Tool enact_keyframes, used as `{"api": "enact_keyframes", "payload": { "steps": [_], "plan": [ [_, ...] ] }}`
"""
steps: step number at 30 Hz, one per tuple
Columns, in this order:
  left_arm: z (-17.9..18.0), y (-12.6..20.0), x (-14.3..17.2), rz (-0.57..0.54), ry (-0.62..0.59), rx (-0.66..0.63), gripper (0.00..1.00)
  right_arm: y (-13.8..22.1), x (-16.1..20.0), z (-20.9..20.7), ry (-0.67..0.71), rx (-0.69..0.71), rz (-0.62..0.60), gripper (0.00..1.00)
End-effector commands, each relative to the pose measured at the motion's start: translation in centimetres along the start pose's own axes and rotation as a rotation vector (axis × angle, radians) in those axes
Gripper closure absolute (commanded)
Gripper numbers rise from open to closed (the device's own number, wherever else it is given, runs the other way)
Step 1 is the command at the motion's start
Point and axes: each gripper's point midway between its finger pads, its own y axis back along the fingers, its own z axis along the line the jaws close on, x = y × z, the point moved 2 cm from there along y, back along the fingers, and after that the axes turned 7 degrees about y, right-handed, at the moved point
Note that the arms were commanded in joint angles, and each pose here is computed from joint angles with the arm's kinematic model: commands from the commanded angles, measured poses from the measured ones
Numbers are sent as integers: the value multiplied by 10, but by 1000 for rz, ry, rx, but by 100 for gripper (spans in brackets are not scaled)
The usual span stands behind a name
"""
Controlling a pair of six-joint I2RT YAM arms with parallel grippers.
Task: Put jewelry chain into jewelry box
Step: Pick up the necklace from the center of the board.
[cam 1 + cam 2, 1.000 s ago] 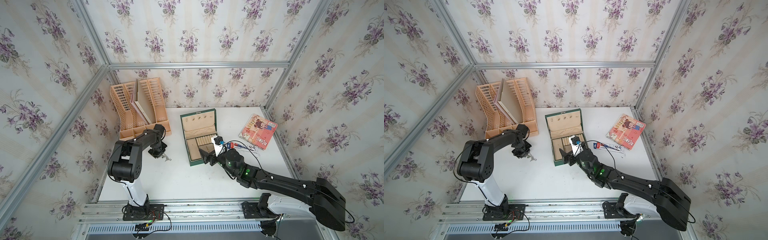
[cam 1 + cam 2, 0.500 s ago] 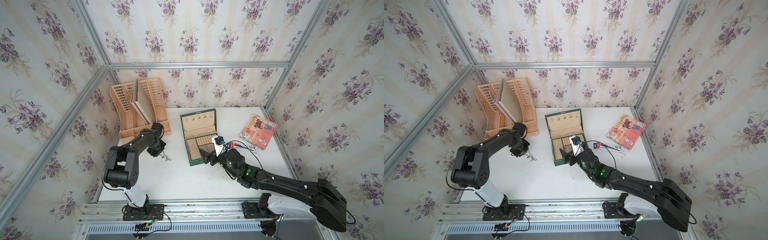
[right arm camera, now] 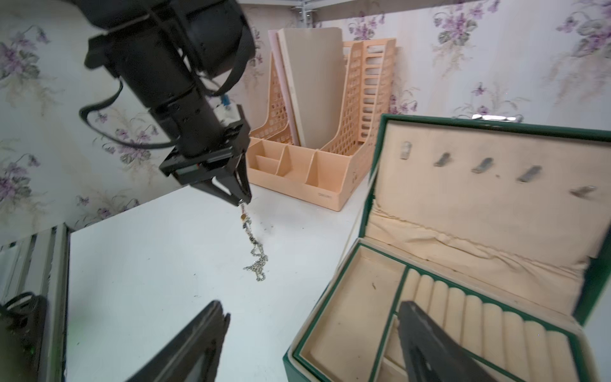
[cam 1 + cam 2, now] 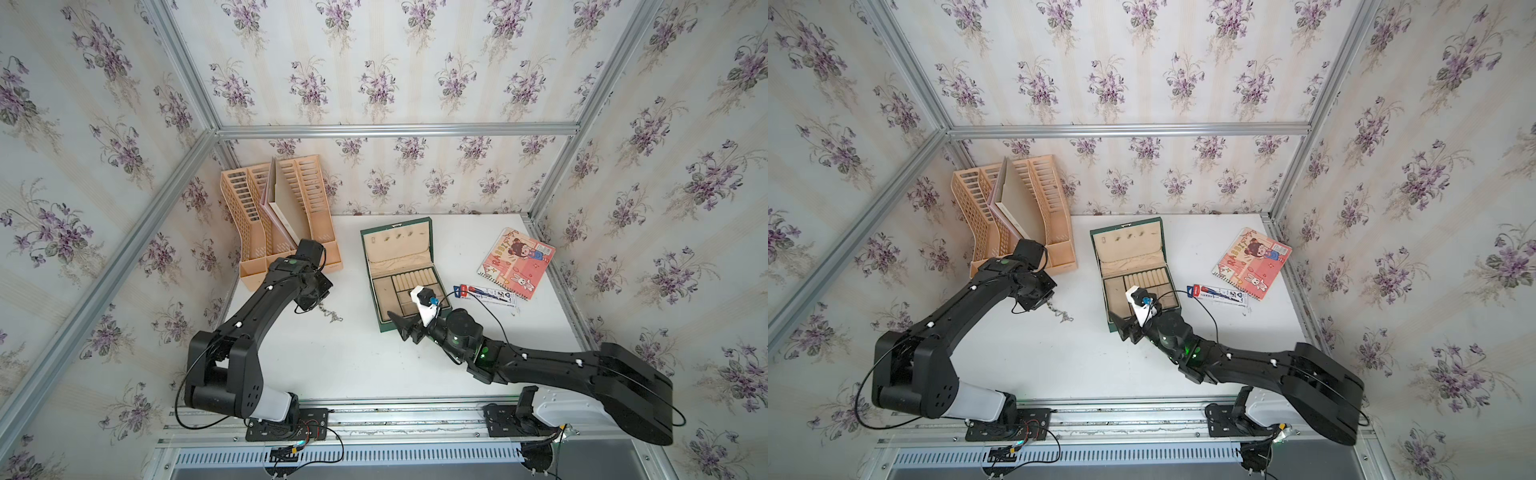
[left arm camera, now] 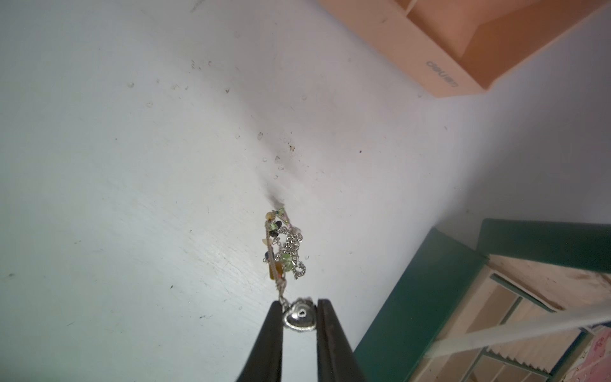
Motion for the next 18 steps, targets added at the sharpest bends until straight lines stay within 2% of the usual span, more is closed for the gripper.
{"api": "enact_keyframes", "payload": {
  "steps": [1,3,7,18],
  "plan": [
    [2,12,7,15,-39,4,99,-2,-47,11,114,-25,-318,16],
    [1,20,9,11,-52,15,99,-9,-50,13,153,-10,-390,17],
    [-1,38,14,-2,-76,50,99,-42,-41,28,166,-58,-425,19],
    [-3,60,19,-16,-102,94,98,-113,-5,67,85,-169,-408,24]
  ]
}}
